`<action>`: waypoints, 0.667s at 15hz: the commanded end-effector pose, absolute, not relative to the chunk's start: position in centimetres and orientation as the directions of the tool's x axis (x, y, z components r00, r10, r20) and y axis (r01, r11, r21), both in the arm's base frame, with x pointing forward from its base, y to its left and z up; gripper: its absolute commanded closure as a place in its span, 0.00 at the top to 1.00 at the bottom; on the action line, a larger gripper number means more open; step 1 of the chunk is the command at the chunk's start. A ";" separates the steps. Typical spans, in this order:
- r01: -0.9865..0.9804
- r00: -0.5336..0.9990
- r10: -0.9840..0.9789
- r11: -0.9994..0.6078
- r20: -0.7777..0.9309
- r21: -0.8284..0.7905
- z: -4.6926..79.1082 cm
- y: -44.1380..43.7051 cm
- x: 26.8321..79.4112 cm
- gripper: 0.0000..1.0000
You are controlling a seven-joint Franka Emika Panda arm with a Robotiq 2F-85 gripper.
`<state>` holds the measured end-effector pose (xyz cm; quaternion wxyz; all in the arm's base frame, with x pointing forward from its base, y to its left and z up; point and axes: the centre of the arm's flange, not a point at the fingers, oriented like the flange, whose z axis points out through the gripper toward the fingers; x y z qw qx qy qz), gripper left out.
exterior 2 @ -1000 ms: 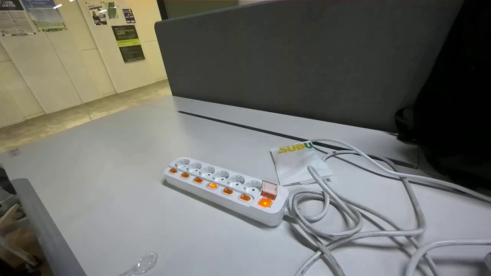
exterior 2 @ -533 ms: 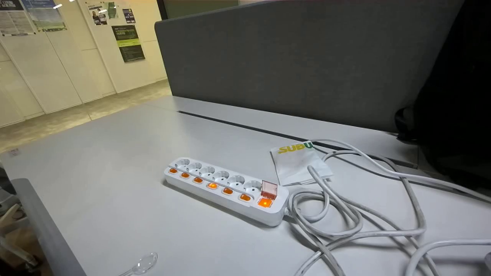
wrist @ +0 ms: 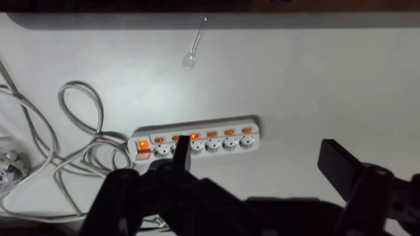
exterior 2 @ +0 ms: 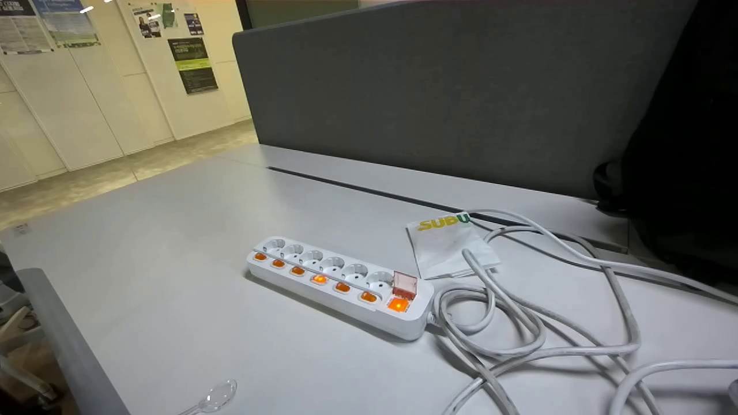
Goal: Turn off the fourth switch from the left
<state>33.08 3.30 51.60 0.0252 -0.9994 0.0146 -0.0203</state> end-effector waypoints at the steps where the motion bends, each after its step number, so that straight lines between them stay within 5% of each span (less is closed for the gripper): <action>1: -0.113 0.977 -0.116 -0.993 0.176 -0.030 50.5 1.3 36.9 1.00; 2: -0.126 0.972 -0.131 -0.991 0.193 -0.039 50.1 0.8 37.8 1.00; 3: -0.132 0.972 -0.138 -0.990 0.191 -0.043 49.6 0.2 38.8 0.75; 4: -0.142 0.971 -0.147 -0.989 0.189 -0.042 49.0 -0.3 39.6 0.75; 10: -0.134 0.988 -0.129 -0.990 0.088 0.051 43.7 -1.9 44.0 0.31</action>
